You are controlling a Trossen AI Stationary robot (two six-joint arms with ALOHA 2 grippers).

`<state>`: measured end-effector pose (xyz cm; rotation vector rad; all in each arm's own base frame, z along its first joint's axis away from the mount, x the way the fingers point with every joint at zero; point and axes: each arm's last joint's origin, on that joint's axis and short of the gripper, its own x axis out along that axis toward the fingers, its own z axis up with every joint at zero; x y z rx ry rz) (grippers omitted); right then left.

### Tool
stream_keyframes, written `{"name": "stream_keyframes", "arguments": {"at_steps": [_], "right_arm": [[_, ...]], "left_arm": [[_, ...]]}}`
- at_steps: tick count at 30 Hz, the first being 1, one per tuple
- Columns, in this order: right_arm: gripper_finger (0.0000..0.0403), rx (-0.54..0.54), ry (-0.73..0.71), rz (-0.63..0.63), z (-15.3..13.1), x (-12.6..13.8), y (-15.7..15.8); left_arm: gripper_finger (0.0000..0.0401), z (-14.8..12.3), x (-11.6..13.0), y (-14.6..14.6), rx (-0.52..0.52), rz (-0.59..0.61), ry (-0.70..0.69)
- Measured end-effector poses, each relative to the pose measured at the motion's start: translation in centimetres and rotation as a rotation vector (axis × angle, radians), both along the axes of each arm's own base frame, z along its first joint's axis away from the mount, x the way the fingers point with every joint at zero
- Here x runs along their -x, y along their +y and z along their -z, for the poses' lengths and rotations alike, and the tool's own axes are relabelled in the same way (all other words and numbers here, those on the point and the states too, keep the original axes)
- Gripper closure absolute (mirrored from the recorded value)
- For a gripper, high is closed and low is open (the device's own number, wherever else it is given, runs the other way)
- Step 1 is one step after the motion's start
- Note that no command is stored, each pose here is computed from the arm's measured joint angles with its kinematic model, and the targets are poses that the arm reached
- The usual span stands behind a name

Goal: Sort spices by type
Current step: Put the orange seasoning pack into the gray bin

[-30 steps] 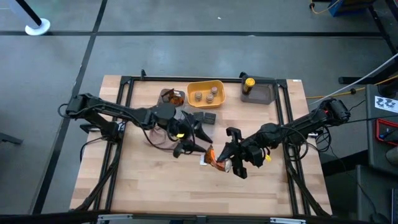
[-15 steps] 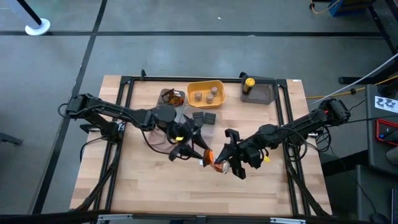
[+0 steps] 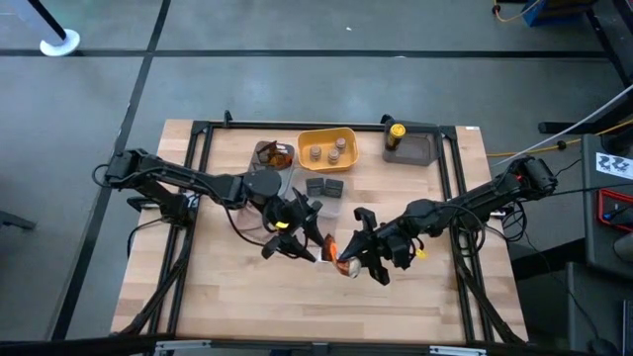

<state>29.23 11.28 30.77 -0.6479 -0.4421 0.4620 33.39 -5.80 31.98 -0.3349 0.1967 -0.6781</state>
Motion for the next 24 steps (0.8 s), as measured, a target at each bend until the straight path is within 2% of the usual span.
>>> {"name": "stream_keyframes", "arguments": {"at_steps": [5,10,13,17,20,24], "right_arm": [[0.0320,-0.009,-0.029,0.002,-0.3,0.1,-0.1],[0.0320,-0.011,-0.052,0.063,-0.5,-0.1,-0.6],[0.0320,0.002,-0.056,0.084,-0.4,-0.3,-1.1],[0.0320,0.006,-0.046,0.099,-0.3,-0.5,-1.6],[0.0320,0.008,-0.045,0.093,-0.3,-0.5,-1.5],[0.0320,0.014,-0.032,0.089,-0.1,-0.5,-1.5]], "left_arm": [[0.0207,-0.2,-0.1,0.1,-0.053,-0.053,-0.065],[0.0207,-0.2,-0.3,0.4,-0.144,-0.154,-0.121],[0.0207,-0.3,-0.5,0.4,-0.198,-0.175,-0.182],[0.0207,-0.2,-1.1,0.3,-0.183,-0.181,-0.238],[0.0208,0.3,-1.5,0.3,-0.181,-0.178,-0.228],[0.0230,0.8,-1.8,0.2,-0.194,-0.173,-0.224]]}}
